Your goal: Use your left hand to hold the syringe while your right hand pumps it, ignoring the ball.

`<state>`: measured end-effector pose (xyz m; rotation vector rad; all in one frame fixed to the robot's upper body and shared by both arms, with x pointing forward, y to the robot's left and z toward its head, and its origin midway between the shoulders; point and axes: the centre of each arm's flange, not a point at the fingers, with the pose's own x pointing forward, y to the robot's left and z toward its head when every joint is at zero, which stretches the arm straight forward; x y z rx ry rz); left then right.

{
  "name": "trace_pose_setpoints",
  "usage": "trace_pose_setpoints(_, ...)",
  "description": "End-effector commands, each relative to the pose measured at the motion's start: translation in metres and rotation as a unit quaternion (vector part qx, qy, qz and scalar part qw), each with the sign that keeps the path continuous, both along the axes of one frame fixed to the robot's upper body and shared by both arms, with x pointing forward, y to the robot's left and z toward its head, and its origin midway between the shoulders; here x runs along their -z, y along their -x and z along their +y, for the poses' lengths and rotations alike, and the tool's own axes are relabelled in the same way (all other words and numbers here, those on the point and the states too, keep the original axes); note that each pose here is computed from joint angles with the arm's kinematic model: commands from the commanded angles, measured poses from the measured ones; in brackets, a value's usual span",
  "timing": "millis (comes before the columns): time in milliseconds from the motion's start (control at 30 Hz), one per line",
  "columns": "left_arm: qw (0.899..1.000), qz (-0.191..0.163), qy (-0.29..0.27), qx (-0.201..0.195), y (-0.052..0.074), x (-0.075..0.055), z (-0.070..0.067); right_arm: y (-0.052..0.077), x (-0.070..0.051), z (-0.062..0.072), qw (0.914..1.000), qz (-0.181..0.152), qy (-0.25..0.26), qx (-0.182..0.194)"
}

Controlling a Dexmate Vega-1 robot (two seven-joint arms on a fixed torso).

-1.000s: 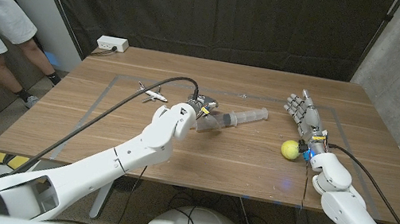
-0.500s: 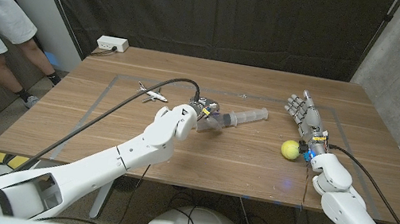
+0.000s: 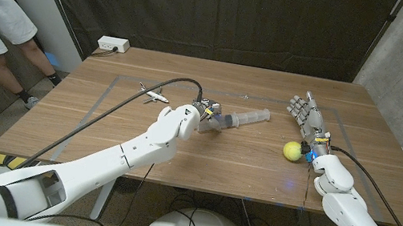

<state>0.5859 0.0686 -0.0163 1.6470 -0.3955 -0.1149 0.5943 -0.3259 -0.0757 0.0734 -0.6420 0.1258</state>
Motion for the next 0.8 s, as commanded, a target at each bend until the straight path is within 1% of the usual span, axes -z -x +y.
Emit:
trace_pose_setpoints(33,1.0,-0.001,0.022,0.004,-0.003,-0.004,-0.001,-0.006,-0.003,0.003,1.0,-0.001,-0.001,-0.004)
trace_pose_setpoints(333,0.998,-0.014,0.066,0.008,-0.004,-0.003,0.002,-0.007,0.0,0.004,1.0,0.004,-0.002,-0.006)
trace_pose_setpoints(533,0.995,-0.036,0.096,0.0,-0.001,-0.002,0.006,-0.006,0.0,0.005,1.0,0.004,-0.002,-0.007)
trace_pose_setpoints(667,0.993,-0.045,0.11,-0.002,0.002,-0.001,0.01,-0.003,-0.001,0.006,1.0,0.001,0.003,-0.005)
trace_pose_setpoints(800,0.991,-0.051,0.127,-0.003,0.005,0.002,0.016,-0.002,0.0,0.005,1.0,-0.001,-0.002,-0.003)
